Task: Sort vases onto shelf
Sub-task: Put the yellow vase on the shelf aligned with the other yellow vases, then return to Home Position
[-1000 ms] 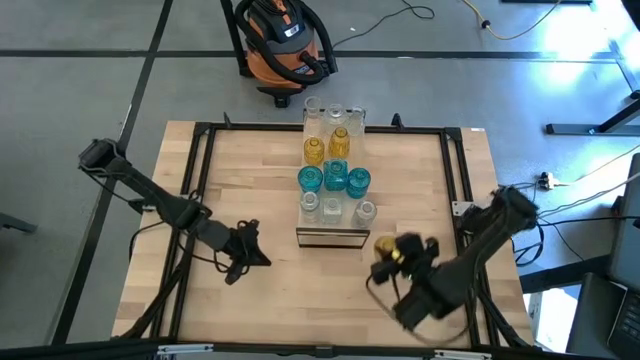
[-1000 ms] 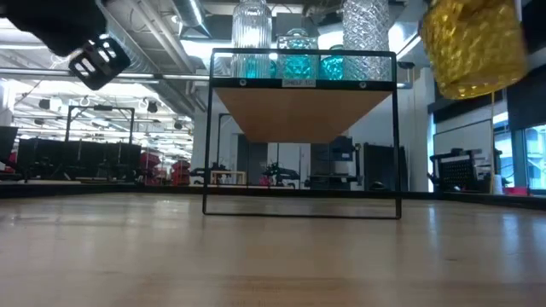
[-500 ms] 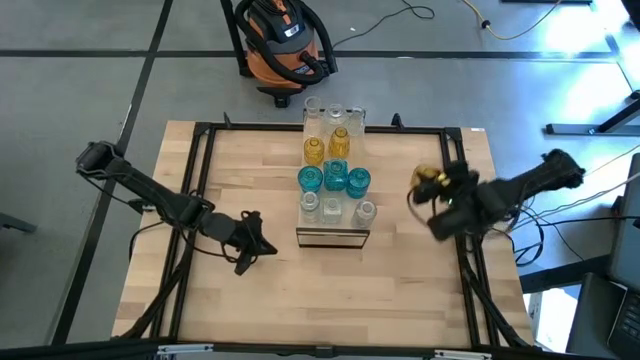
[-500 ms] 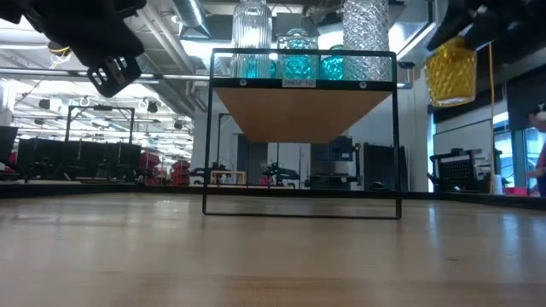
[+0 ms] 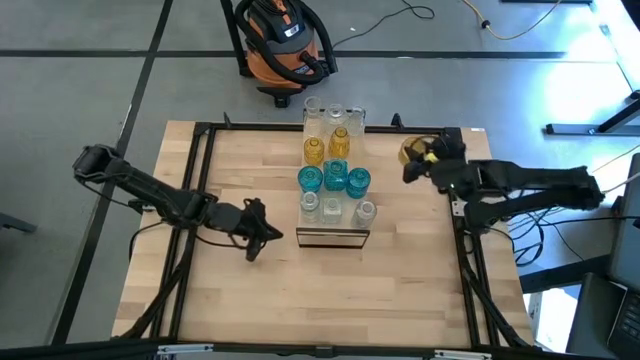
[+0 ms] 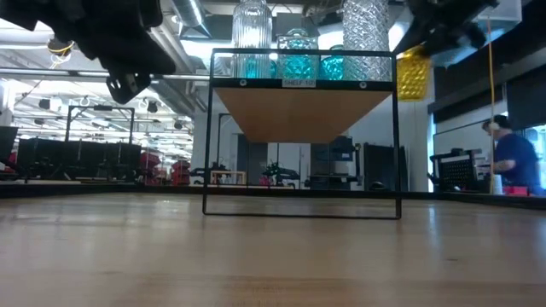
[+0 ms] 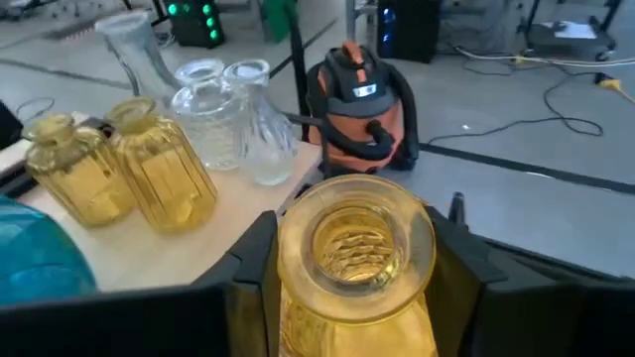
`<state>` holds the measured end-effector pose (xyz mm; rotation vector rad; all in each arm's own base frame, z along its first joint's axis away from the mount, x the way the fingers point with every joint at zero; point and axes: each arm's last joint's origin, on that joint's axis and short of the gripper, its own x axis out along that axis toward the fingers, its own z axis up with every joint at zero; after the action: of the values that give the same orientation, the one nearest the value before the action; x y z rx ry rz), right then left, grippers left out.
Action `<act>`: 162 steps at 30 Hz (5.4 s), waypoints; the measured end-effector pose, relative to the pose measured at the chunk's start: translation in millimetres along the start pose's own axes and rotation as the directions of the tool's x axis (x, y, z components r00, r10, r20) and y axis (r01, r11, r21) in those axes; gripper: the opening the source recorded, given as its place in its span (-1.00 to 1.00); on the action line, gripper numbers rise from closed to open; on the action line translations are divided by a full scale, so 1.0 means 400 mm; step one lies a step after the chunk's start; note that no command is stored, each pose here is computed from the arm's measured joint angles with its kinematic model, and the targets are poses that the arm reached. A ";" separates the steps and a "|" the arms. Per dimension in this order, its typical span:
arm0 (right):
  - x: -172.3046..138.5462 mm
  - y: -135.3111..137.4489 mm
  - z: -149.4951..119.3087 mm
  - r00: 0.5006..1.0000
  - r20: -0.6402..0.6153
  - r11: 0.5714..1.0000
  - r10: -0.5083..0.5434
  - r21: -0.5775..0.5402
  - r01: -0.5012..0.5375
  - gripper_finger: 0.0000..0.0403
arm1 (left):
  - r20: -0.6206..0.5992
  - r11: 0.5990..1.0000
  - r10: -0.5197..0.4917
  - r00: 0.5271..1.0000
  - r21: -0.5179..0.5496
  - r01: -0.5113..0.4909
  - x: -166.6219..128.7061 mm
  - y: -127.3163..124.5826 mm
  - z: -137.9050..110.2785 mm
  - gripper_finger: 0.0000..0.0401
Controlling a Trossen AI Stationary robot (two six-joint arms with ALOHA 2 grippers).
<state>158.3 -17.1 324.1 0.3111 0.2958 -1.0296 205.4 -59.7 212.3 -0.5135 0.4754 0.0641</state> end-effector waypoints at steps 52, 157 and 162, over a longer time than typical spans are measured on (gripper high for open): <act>0.324 0.122 0.091 0.938 -0.176 0.945 0.298 -0.080 -0.316 -0.30 | 0.007 0.998 0.025 1.000 -0.053 -0.025 0.002 0.011 0.006 -1.00; 0.198 0.121 0.298 0.917 -0.016 0.910 0.397 -0.120 -0.396 0.32 | 0.005 0.999 0.010 1.000 -0.050 -0.010 0.000 0.003 0.001 -1.00; 0.102 0.050 0.291 0.900 0.021 0.896 0.436 -0.104 -0.432 0.32 | 0.125 0.998 0.001 0.992 -0.068 0.007 -0.006 -0.008 0.026 -1.00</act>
<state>206.4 -84.8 417.5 0.2515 0.2217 -0.5766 208.2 -57.5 222.7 -0.5738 0.3507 0.1093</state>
